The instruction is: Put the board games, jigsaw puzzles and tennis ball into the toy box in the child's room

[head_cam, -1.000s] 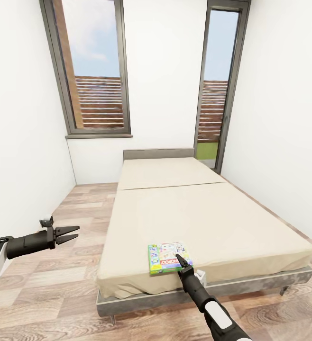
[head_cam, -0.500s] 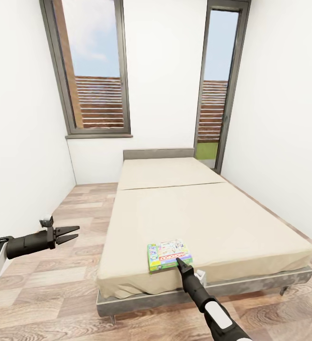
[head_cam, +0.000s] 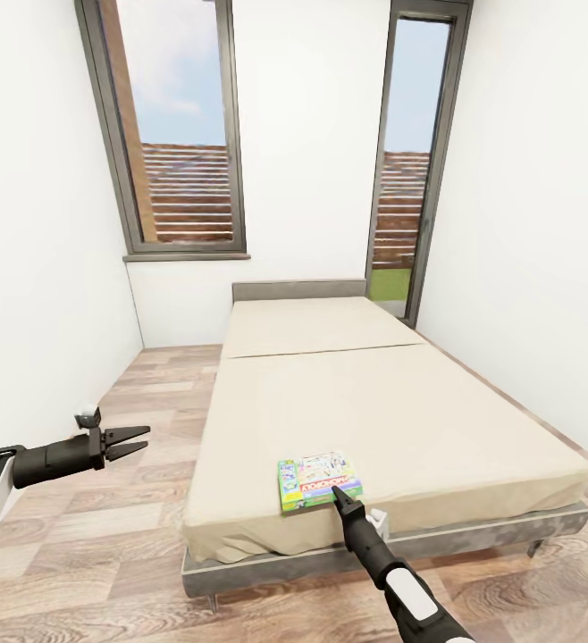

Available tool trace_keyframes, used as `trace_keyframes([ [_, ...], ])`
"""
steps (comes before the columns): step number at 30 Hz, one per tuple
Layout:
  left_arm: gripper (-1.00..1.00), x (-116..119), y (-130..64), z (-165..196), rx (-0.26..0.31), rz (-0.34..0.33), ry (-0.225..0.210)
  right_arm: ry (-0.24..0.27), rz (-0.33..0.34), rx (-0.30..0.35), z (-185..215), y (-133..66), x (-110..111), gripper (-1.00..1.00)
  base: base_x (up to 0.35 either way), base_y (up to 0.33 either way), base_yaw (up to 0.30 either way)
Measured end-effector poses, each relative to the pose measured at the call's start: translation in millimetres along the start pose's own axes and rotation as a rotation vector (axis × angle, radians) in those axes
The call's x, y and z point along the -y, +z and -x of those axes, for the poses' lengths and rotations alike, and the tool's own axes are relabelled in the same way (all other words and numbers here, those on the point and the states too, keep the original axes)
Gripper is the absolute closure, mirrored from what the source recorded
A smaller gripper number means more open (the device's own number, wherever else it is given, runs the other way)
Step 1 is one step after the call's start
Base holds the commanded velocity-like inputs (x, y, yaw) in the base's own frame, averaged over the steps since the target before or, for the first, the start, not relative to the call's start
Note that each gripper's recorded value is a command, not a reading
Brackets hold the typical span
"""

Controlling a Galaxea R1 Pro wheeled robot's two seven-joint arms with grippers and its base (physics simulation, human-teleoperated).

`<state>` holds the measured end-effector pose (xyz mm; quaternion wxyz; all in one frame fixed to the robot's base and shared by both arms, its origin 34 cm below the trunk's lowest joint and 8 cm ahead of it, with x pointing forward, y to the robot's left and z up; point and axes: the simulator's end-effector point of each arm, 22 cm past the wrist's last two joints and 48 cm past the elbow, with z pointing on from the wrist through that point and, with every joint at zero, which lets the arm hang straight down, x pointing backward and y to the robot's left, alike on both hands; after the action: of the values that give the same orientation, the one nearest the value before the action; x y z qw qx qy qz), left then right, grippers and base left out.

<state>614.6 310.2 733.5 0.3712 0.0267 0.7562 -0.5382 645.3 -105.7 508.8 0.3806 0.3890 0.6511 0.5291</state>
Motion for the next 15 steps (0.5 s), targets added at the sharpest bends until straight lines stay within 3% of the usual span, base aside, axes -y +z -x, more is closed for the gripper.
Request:
trace_keyframes([
  [15,-1.0,19.5,-0.5,21.6,0.0,0.001,0.0,-0.001,-0.001,0.003,5.6,1.7,-28.5,1.0,0.0,0.0,0.0],
])
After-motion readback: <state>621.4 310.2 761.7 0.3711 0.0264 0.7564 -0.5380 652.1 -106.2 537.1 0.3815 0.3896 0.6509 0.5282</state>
